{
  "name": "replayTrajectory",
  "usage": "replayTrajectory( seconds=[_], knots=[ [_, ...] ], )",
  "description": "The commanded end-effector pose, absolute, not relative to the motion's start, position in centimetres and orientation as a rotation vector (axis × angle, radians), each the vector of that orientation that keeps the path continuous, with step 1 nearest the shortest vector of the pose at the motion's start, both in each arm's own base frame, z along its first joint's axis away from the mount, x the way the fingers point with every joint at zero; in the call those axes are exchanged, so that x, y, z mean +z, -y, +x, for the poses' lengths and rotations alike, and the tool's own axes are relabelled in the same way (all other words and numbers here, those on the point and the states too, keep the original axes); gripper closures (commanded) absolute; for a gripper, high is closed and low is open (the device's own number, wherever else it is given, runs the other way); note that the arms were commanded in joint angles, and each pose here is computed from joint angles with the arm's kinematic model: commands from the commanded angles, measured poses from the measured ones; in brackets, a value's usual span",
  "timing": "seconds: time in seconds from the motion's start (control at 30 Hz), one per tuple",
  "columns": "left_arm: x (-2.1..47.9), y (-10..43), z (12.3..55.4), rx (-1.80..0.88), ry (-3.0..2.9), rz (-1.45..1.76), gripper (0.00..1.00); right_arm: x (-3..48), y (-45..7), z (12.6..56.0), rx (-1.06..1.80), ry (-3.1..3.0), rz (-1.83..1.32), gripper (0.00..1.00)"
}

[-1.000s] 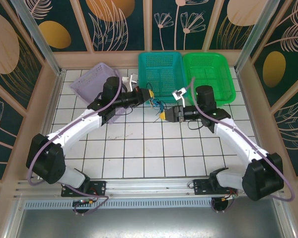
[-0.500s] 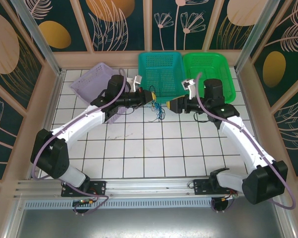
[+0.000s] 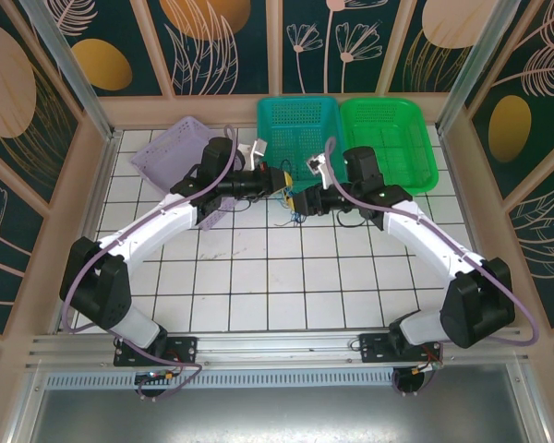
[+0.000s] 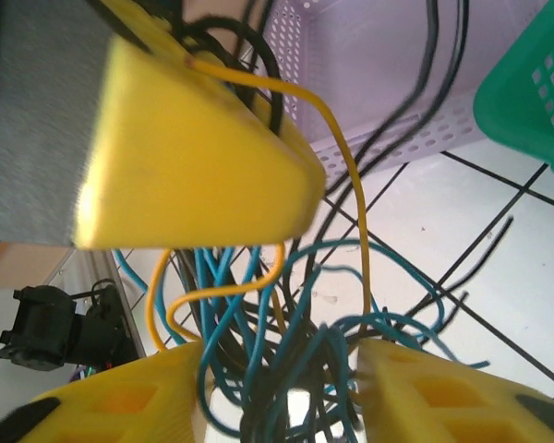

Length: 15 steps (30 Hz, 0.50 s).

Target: Untangle the cables

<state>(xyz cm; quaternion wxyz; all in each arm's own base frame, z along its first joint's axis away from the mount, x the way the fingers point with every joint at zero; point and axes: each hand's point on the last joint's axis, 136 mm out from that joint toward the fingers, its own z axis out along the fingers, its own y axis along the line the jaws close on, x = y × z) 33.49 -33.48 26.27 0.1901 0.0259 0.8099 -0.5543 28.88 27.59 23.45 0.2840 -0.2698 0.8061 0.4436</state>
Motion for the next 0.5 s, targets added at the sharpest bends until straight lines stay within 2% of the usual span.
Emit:
replayTrajectory(
  seconds=[0.0,0.13,0.37,0.47],
  knots=[
    [28.1,34.0,33.3,-1.588,-2.223,0.139,1.0,23.6,-28.0,29.1,1.254,-2.147,-0.672,0.73],
    [28.6,33.6,33.5,-1.555,-2.204,0.142,1.0,23.0,-27.5,29.9,1.329,-2.183,-0.553,0.98],
    [31.0,31.5,33.6,-1.415,-2.09,0.136,1.0,19.8,-23.6,30.0,1.516,-2.311,-0.239,1.0],
    [29.6,30.1,33.9,-1.281,-2.135,0.109,1.0,19.2,-23.2,29.0,1.547,-2.345,-0.226,1.0]
  ],
)
